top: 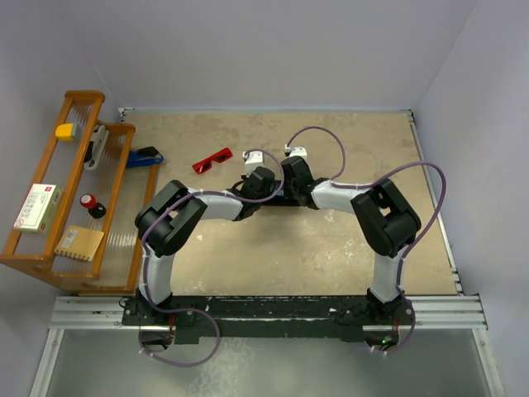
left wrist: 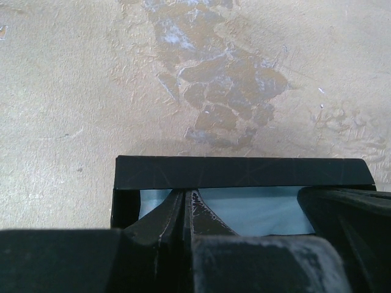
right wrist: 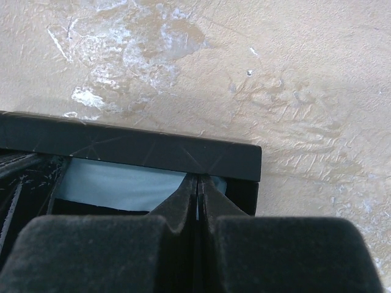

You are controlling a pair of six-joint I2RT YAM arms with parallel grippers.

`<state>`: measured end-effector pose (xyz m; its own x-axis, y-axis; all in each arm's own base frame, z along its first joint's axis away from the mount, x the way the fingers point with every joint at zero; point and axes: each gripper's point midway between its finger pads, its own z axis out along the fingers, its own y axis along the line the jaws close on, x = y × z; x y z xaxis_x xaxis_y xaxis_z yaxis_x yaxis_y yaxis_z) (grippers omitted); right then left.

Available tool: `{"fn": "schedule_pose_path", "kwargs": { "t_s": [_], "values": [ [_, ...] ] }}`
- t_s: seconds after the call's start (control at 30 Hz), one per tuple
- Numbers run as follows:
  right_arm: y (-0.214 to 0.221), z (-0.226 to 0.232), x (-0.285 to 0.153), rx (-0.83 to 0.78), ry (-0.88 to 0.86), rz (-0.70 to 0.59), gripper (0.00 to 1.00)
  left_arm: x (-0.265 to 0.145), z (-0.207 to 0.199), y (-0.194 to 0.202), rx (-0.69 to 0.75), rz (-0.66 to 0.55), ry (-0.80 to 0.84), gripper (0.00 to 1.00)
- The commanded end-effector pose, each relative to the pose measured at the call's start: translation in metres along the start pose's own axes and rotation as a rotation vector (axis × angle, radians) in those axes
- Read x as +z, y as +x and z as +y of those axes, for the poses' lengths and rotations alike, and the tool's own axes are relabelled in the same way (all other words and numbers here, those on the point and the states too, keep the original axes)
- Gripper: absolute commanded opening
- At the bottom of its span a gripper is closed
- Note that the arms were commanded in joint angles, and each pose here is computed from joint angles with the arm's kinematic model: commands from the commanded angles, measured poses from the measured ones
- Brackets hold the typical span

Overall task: Organize the sunglasses
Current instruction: Place the glasses cleaning cloth in the sunglasses case.

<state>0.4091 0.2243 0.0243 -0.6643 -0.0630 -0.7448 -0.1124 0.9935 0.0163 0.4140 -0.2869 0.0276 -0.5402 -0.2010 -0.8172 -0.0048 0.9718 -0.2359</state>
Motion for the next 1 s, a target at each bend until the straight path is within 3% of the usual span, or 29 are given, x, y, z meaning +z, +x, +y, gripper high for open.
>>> {"fn": "schedule_pose_path", "kwargs": {
  "t_s": [0.0, 0.57, 0.97],
  "values": [
    [0.013, -0.017, 0.004, -0.019, 0.098, 0.040, 0.00, 0.005, 0.012, 0.013, 0.027, 0.033, -0.051, 0.00],
    [0.019, -0.034, -0.002, -0.017, 0.193, 0.069, 0.00, 0.006, 0.015, 0.015, 0.024, 0.045, -0.063, 0.00],
    [-0.013, 0.003, -0.020, -0.012, -0.043, -0.030, 0.00, 0.002, 0.006, 0.009, 0.028, 0.046, -0.031, 0.00]
  ]
}}
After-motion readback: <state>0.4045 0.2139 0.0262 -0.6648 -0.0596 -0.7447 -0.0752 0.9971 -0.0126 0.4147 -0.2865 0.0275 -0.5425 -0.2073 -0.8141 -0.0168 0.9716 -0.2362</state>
